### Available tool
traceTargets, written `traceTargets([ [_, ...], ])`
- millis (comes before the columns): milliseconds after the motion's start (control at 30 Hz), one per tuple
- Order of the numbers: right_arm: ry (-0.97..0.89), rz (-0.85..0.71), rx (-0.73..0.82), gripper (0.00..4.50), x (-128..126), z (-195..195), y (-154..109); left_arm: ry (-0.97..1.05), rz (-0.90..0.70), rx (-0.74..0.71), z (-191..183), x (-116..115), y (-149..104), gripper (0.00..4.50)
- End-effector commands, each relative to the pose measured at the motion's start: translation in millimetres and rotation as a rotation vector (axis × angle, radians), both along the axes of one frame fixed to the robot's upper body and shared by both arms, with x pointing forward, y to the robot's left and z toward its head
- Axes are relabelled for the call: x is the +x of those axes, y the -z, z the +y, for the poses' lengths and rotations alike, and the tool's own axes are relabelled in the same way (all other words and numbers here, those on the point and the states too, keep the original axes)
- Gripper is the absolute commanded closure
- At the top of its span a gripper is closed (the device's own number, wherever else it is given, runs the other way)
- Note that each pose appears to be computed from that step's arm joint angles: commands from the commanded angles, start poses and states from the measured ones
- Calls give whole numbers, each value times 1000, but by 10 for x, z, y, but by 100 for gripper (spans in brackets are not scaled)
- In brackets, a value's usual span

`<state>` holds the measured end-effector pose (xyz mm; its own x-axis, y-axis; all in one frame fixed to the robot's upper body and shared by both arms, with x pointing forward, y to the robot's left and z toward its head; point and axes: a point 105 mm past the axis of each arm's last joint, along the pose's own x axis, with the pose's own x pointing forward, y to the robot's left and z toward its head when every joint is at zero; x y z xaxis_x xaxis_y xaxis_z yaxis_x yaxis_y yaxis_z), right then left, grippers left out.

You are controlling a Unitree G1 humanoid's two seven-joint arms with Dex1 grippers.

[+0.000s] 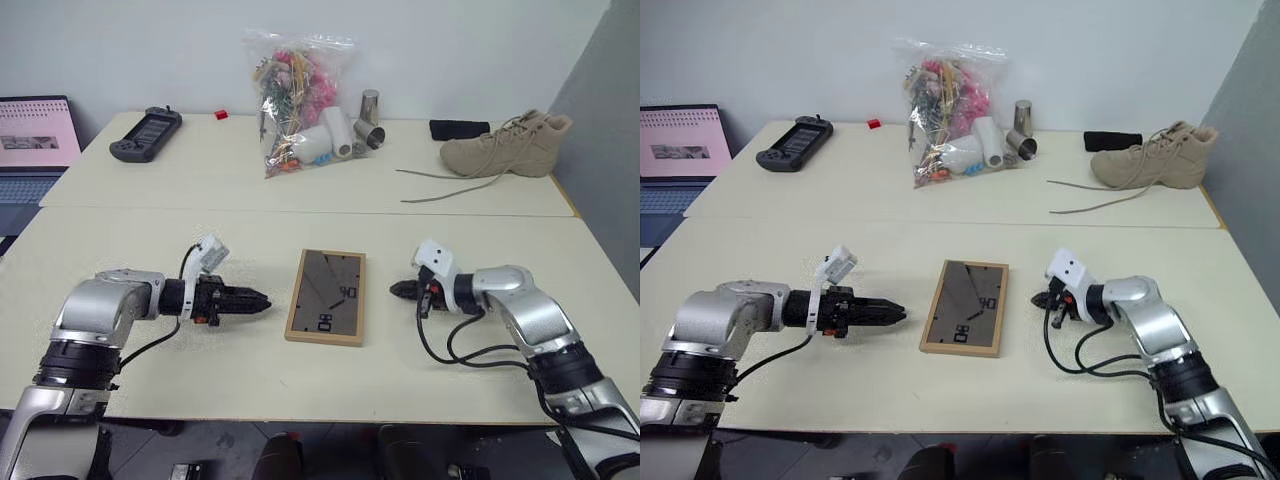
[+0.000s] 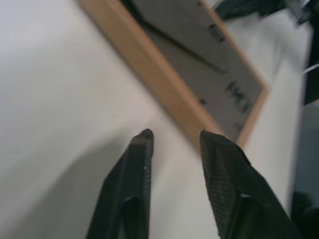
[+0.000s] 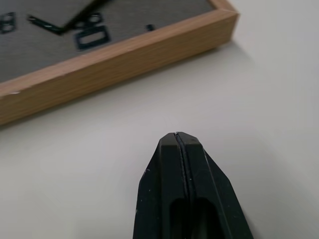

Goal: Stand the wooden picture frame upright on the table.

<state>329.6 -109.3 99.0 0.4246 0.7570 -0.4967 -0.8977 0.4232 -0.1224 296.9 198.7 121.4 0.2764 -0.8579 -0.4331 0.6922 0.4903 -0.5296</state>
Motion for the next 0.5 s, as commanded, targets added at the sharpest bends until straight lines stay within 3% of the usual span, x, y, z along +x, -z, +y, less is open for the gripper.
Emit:
traceTargets([
  [33,-1,-27,31,450,-46,87,-96,-25,90,-88,-76,-43,-116,186],
  [300,-1,3,54,450,-152,203,-32,-66,206,-134,-138,-39,-64,7],
  [500,-8,16,71,450,-193,323,-12,-57,273,-109,-185,-88,11,2],
])
